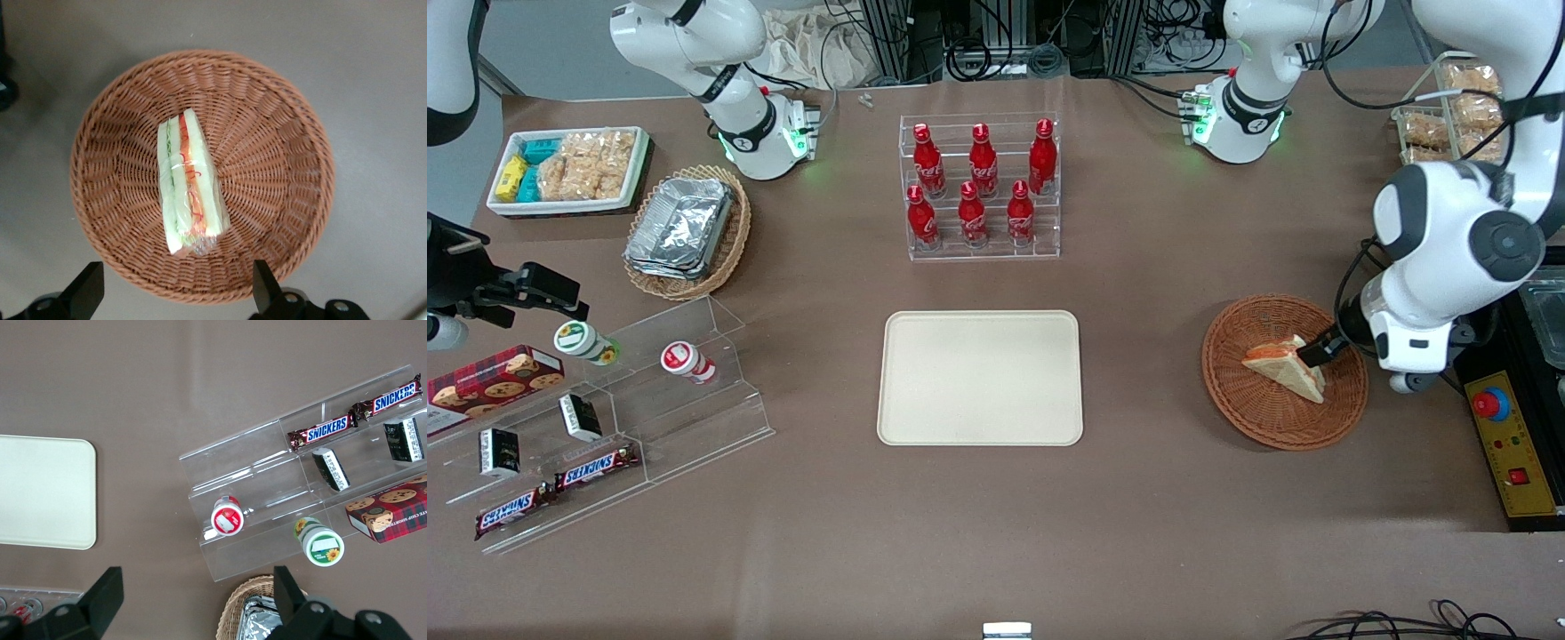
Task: Place sandwich from basket to tray
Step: 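Lower the open left gripper over the sandwich in the wicker basket, then close the left gripper on the triangular sandwich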
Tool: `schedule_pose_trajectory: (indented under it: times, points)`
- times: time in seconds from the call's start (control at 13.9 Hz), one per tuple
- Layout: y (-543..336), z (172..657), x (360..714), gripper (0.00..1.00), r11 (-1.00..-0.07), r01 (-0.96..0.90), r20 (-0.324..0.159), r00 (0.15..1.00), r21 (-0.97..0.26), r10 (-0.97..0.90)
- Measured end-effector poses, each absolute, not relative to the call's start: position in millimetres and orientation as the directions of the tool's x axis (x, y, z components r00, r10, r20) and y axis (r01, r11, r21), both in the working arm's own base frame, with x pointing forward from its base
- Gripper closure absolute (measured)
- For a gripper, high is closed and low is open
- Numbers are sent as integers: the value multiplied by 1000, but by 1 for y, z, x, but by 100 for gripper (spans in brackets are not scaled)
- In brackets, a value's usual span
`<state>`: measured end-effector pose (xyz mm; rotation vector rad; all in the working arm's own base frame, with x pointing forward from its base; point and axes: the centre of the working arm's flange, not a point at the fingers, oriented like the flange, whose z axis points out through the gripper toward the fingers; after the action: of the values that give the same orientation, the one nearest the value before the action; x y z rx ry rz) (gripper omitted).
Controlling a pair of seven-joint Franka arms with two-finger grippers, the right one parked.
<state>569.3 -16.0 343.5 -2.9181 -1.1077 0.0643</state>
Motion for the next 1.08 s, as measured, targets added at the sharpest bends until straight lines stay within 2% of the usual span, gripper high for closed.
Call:
schedule_pose_trajectory:
  times: [0.36, 1.08]
  points:
    - [7, 295, 576, 0, -694, 718, -39, 693, -48, 720]
    - [2, 242, 573, 0, -609, 789, -57, 607, -77, 793]
